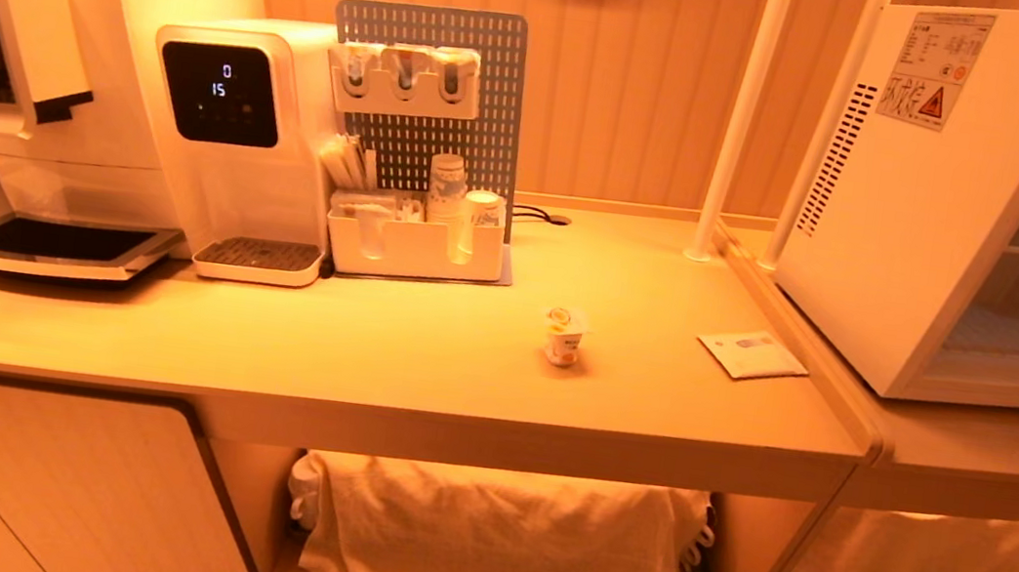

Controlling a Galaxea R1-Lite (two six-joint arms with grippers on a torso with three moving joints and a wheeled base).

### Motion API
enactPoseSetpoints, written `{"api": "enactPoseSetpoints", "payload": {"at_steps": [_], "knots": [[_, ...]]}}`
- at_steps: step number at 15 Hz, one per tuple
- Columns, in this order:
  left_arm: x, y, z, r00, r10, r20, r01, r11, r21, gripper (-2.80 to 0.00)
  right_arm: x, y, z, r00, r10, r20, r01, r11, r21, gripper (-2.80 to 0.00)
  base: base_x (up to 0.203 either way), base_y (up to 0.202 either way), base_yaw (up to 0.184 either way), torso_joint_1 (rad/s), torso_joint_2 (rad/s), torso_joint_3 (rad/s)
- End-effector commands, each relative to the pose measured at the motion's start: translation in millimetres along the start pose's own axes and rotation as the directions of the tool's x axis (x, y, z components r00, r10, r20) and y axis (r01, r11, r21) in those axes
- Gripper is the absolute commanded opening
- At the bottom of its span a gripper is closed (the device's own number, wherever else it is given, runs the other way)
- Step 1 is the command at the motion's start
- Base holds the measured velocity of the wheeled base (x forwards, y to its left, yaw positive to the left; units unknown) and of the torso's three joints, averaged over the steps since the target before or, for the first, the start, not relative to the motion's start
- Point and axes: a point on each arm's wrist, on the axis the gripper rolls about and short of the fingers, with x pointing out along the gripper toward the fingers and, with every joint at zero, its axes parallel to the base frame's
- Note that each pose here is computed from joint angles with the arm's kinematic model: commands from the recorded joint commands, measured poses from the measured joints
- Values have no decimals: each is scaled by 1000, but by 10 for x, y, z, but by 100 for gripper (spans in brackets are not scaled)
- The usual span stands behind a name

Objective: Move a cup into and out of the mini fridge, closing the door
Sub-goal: Open the freezer door

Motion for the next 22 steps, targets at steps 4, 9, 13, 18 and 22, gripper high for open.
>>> {"api": "enactPoseSetpoints", "payload": {"at_steps": [4, 9, 13, 18, 22], "knots": [[0, 0, 7, 1000, 0, 1, 0, 1000, 2, -280, -1, 0, 0, 1000, 1, 0, -1, 1000, -1, -280, -1, -14, -3, 1, 2, 1], [0, 0, 3, 1000, 0, 0, 0, 1000, 2, -280, -1, 0, 0, 1000, 1, 0, -1, 1000, -1, -280, 0, -166, -1, 3, 5, 2], [1, 0, -2, 1000, -2, 0, 2, 1000, -3, -280, -1, 0, 0, 1000, 1, 0, -1, 1000, -1, -280, 0, -195, 0, 1, 3, 0], [1, 0, -2, 1000, 0, 0, 0, 1000, -9, -280, -1, 0, 0, 1000, 1, 0, -1, 1000, -1, -280, 0, -79, 1, -1, 2, 0], [1, 0, 0, 1000, 0, 1, 0, 1000, -13, -280, -1, 0, 0, 1000, 1, 0, -1, 1000, -1, -280, 0, 0, 0, 0, 0, 0]]}}
